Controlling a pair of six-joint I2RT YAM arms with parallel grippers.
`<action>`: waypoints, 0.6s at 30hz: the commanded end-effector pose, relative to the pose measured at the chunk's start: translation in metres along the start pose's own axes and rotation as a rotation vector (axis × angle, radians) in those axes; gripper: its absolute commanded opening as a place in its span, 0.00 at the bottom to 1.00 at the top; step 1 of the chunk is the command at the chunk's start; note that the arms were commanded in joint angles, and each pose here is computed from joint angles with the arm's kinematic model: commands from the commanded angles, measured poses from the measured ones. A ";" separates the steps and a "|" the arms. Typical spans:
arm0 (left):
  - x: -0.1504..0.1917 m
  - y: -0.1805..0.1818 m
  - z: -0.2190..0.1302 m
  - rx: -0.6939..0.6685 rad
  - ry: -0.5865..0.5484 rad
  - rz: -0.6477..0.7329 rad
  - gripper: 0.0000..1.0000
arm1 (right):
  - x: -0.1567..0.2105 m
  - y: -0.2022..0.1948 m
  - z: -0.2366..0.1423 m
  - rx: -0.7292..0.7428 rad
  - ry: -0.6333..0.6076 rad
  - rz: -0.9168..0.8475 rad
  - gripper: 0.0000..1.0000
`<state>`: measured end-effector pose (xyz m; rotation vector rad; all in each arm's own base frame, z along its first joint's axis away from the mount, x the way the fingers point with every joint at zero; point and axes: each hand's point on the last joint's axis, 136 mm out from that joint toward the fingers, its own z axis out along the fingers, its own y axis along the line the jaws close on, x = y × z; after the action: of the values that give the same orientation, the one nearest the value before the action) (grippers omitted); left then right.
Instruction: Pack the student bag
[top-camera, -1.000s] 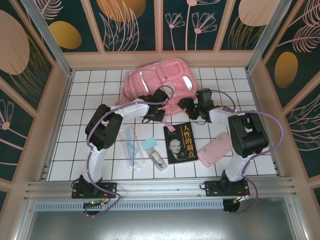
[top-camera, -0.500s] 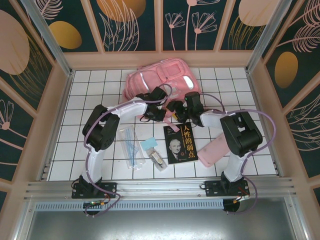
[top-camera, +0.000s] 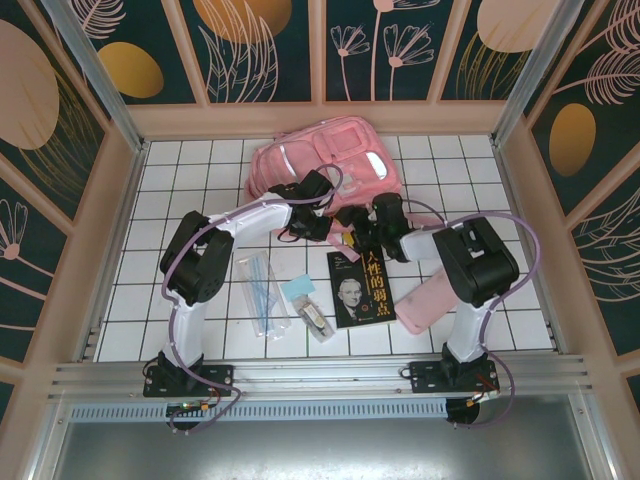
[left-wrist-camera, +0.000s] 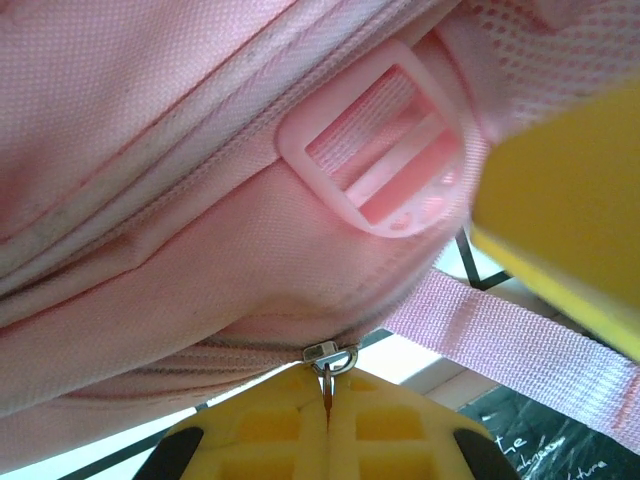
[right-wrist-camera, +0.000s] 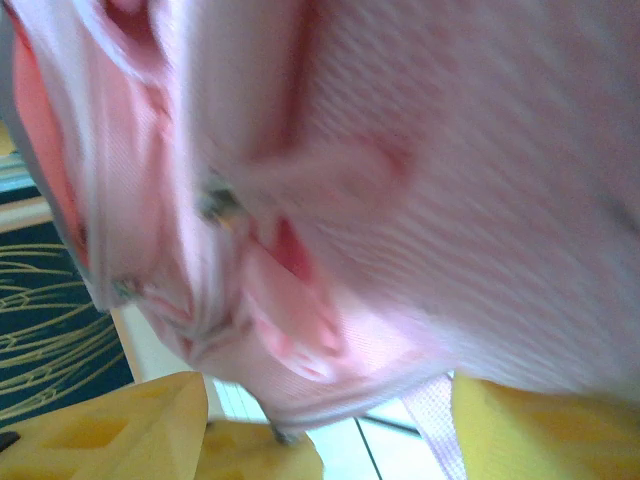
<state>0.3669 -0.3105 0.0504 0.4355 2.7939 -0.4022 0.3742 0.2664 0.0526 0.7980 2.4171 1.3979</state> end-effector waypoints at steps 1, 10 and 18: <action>-0.024 -0.020 -0.026 0.070 -0.070 -0.014 0.00 | 0.020 -0.005 -0.014 0.006 0.060 0.059 0.67; -0.041 -0.054 -0.053 0.229 -0.106 -0.022 0.00 | 0.004 0.007 -0.017 -0.074 -0.001 0.090 0.68; -0.016 -0.032 -0.036 0.152 -0.068 -0.037 0.00 | -0.028 0.036 0.004 -0.109 -0.078 0.036 0.40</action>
<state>0.3761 -0.3274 0.0823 0.3674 2.7311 -0.5782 0.3780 0.2724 0.0633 0.8538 2.3852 1.4899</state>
